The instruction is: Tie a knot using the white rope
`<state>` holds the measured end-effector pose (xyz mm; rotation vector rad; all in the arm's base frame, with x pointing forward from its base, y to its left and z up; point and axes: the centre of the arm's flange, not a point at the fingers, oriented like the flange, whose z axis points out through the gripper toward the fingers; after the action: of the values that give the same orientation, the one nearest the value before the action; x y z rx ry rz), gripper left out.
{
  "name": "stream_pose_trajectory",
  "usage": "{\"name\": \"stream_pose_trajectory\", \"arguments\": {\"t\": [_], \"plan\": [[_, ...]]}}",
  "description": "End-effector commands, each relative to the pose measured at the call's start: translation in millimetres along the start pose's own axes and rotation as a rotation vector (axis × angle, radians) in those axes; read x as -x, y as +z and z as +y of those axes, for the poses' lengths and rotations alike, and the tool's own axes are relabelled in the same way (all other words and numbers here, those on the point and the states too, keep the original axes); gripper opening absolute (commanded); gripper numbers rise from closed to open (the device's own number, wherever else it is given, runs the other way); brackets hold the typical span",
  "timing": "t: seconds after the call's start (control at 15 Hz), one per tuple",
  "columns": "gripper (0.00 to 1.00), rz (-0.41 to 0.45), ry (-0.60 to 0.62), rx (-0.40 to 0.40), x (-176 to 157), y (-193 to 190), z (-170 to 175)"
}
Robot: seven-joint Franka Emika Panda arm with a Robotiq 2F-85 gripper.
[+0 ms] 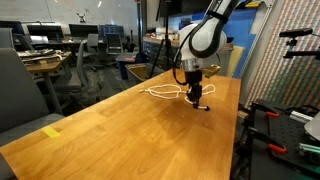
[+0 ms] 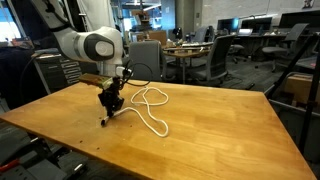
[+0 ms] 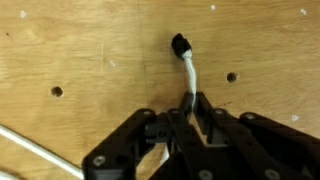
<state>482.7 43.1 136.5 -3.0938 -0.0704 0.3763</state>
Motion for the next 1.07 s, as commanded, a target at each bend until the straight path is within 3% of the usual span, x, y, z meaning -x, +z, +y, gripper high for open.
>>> {"name": "stream_pose_trajectory", "arguments": {"t": [0.0,0.2,0.6,1.0], "plan": [[0.36,-0.026,-0.018,-0.053,28,17,15],[0.5,0.033,-0.177,0.072,31,-1,12],[0.96,0.128,-0.416,0.271,45,-49,-24],[1.0,0.304,-0.683,0.375,5,-83,-34]]}}
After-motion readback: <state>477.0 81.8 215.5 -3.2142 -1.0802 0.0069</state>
